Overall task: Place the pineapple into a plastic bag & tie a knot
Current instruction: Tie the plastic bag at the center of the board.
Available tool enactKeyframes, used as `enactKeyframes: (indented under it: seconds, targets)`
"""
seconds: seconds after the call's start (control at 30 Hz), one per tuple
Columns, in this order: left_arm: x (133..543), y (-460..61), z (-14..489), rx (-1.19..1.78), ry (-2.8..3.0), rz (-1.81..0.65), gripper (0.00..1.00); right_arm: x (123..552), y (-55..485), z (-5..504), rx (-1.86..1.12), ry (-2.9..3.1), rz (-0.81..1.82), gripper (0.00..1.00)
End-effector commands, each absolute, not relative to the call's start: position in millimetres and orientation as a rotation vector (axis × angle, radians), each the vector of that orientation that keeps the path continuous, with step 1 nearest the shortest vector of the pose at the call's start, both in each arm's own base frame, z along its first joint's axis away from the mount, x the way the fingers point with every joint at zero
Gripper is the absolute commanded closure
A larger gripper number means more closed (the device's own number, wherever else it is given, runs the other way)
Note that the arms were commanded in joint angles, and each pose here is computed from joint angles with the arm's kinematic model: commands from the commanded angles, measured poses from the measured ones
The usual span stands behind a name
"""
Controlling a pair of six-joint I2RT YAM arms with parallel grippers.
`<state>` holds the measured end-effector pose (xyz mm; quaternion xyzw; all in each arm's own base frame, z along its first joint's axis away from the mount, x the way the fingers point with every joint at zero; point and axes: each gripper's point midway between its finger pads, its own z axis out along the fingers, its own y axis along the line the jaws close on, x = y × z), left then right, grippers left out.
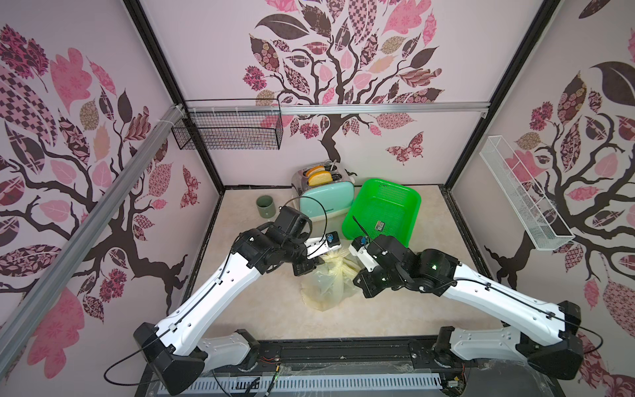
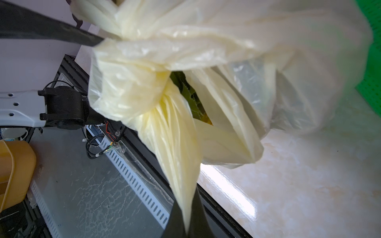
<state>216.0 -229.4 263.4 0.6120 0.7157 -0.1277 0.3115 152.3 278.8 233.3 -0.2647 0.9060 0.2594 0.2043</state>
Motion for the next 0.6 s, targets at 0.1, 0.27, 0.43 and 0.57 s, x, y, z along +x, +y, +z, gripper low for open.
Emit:
enactKeyframes:
  seconds: [0.1, 0.27, 0.43, 0.57]
  targets:
    - [209.9, -223.4, 278.7, 1.601, 1.871, -0.334, 0.85, 151.3, 279.9, 240.0, -0.745, 2.490, 0.747, 1.00]
    - [213.9, -216.9, 279.7, 1.593, 1.876, -0.277, 0.99, 152.0, 280.3, 242.7, -0.743, 2.484, 0.749, 1.00]
    - [221.2, -215.6, 297.5, 1.520, 1.857, -0.245, 1.00, 154.4, 278.0, 243.0, -0.730, 2.481, 0.728, 1.00]
    - [223.2, -211.5, 331.8, 1.384, 1.814, -0.193, 1.00, 164.8, 267.2, 243.1, -0.657, 2.480, 0.644, 1.00]
